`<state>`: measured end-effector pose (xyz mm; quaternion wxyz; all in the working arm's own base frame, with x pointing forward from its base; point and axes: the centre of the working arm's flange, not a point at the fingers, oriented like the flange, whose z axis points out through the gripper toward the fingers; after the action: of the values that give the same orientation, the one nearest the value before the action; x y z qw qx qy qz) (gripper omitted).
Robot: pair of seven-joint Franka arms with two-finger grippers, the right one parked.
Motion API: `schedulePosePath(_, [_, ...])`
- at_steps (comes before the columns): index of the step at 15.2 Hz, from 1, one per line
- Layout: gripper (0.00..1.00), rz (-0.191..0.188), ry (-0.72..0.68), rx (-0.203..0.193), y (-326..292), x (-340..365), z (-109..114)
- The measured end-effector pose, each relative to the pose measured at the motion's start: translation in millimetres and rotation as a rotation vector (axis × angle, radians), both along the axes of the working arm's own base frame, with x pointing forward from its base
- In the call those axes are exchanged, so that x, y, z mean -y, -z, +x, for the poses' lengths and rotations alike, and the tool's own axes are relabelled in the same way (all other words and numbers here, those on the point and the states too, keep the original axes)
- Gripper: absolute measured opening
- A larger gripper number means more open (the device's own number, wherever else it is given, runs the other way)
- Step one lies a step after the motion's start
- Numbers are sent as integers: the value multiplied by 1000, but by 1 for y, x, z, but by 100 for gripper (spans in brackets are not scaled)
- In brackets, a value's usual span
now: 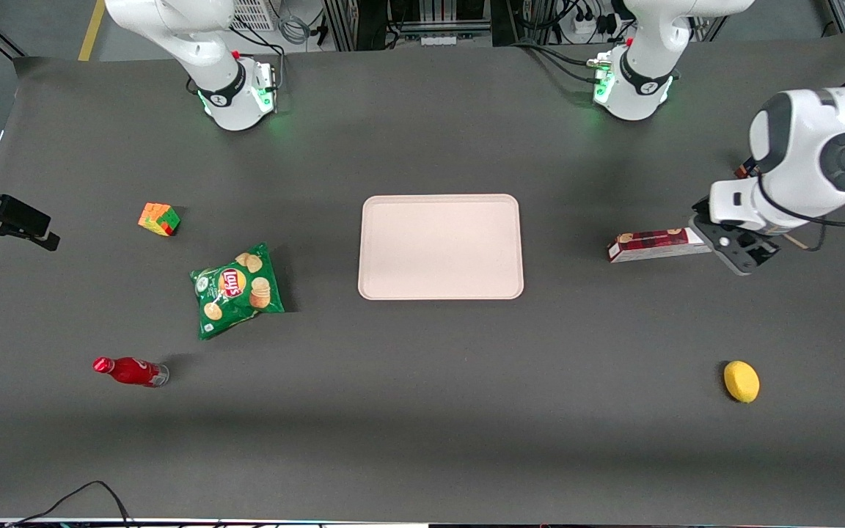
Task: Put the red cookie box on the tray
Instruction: 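Close the left gripper on the cookie box's end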
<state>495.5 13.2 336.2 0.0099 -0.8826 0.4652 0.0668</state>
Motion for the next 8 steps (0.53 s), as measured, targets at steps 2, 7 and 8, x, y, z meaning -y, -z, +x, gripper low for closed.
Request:
schedulePosePath(2, [100,-10,50,-3,30,3,-19])
schedulePosePath(7, [100,-32,165,52,74,9,-53])
schedulePosePath(8, [100,-34,179,61,77,10,-56])
